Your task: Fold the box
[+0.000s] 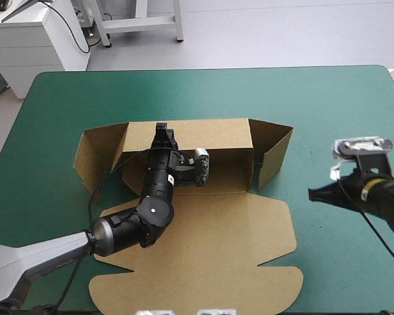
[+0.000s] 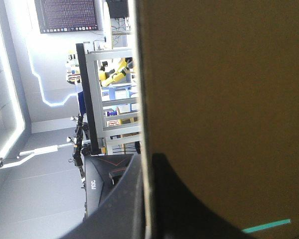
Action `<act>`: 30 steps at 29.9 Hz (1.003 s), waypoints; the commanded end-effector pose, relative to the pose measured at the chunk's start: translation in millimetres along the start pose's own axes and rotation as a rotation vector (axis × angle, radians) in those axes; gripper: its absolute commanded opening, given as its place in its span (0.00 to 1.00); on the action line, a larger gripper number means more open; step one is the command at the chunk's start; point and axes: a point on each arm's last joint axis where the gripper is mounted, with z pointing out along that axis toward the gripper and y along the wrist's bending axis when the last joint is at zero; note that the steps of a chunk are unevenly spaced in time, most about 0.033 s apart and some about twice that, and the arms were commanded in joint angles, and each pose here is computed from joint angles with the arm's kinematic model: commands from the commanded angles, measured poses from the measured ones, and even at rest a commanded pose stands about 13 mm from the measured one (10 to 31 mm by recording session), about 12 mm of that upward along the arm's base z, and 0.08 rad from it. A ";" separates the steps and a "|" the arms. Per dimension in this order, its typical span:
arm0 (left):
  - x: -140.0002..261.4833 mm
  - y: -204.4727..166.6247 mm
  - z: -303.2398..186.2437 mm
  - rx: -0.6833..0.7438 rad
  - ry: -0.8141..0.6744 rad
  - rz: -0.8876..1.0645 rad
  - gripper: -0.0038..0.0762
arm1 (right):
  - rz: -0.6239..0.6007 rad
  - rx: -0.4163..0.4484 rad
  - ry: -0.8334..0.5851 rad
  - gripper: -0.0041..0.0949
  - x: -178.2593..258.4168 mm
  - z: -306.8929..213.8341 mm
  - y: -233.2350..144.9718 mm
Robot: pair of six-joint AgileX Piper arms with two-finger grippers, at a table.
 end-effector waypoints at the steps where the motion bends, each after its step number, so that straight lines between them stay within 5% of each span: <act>1: 1.1 20.1 -6.7 -0.106 -0.010 0.013 0.04 | -0.038 -0.019 -0.086 0.02 -46.9 3.1 9.3; 15: 1.2 19.9 -6.7 -0.104 -0.009 0.010 0.04 | -0.134 -0.022 -0.077 0.02 -174.1 53.1 39.1; 21: 1.7 19.0 -6.6 -0.093 -0.004 0.000 0.04 | -0.072 -0.200 -0.008 0.02 -186.1 88.8 32.7; 30: 1.7 19.0 -6.6 -0.093 -0.004 0.000 0.04 | -0.024 -0.324 0.116 0.02 -175.1 113.0 19.9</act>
